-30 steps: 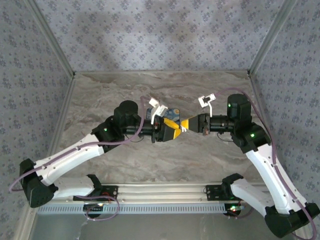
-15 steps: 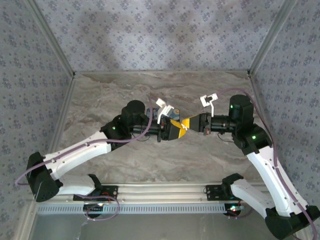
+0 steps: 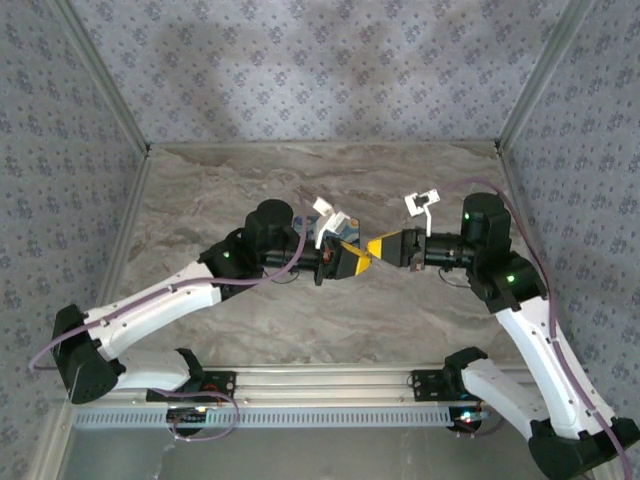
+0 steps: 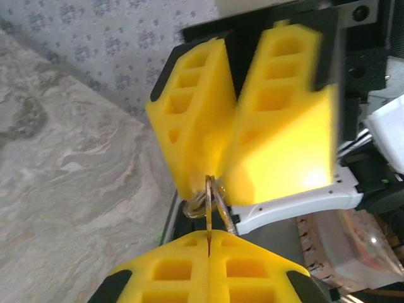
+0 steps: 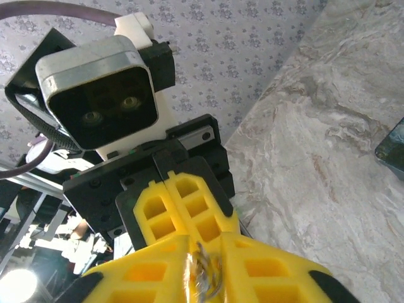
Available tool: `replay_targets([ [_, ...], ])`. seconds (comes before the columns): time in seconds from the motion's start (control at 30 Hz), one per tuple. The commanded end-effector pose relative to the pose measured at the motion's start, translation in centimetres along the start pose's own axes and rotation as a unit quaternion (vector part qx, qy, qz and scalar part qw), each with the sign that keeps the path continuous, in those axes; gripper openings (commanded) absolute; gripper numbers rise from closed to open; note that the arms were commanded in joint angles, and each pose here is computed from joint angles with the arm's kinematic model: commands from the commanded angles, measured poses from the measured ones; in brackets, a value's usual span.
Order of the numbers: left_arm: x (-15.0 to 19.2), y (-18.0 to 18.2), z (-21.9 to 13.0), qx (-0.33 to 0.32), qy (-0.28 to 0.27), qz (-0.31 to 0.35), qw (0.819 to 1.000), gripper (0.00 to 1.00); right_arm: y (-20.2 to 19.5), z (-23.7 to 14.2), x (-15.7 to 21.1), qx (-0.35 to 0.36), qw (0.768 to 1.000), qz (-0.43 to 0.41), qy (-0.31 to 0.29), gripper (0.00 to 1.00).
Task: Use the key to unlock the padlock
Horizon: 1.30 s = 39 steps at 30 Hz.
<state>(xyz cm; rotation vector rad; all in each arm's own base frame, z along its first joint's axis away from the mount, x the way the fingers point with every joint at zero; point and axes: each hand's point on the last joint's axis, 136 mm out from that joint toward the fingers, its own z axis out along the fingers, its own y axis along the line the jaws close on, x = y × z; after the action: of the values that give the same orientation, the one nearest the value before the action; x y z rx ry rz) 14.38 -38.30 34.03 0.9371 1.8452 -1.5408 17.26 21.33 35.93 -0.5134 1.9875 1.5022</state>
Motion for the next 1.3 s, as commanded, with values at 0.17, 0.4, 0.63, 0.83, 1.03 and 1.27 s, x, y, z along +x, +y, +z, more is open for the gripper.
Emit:
replay_targets([
  [0.17, 1.8, 1.3, 0.1, -0.053, 0.101, -0.011, 0.993, 0.0, -1.3, -1.5, 0.7, 0.037, 0.999, -0.011, -0.008, 0.5],
  [0.4, 4.1, 4.1, -0.4, -0.137, 0.203, -0.029, 0.969, 0.0, -5.1, -2.1, 1.4, 0.143, 0.99, -0.007, -0.003, 0.51],
  [0.63, 7.8, 8.1, -0.8, -0.197, 0.312, -0.093, 0.925, 0.0, -11.4, -1.6, 4.7, 0.228, 0.971, 0.04, 0.055, 0.45],
  [0.83, 7.7, 6.0, -0.1, -0.136, 0.316, -0.1, 0.934, 0.0, -10.5, 0.0, 5.5, 0.143, 0.988, 0.046, 0.025, 0.36],
  [1.03, 6.8, 3.5, 0.3, -0.075, 0.307, -0.102, 0.943, 0.0, -9.1, 0.8, 6.3, 0.083, 0.996, 0.038, 0.018, 0.43],
  [1.27, 6.6, 2.3, 0.5, -0.049, 0.306, -0.102, 0.945, 0.0, -7.5, 1.2, 6.2, 0.049, 0.999, 0.008, 0.008, 0.53],
])
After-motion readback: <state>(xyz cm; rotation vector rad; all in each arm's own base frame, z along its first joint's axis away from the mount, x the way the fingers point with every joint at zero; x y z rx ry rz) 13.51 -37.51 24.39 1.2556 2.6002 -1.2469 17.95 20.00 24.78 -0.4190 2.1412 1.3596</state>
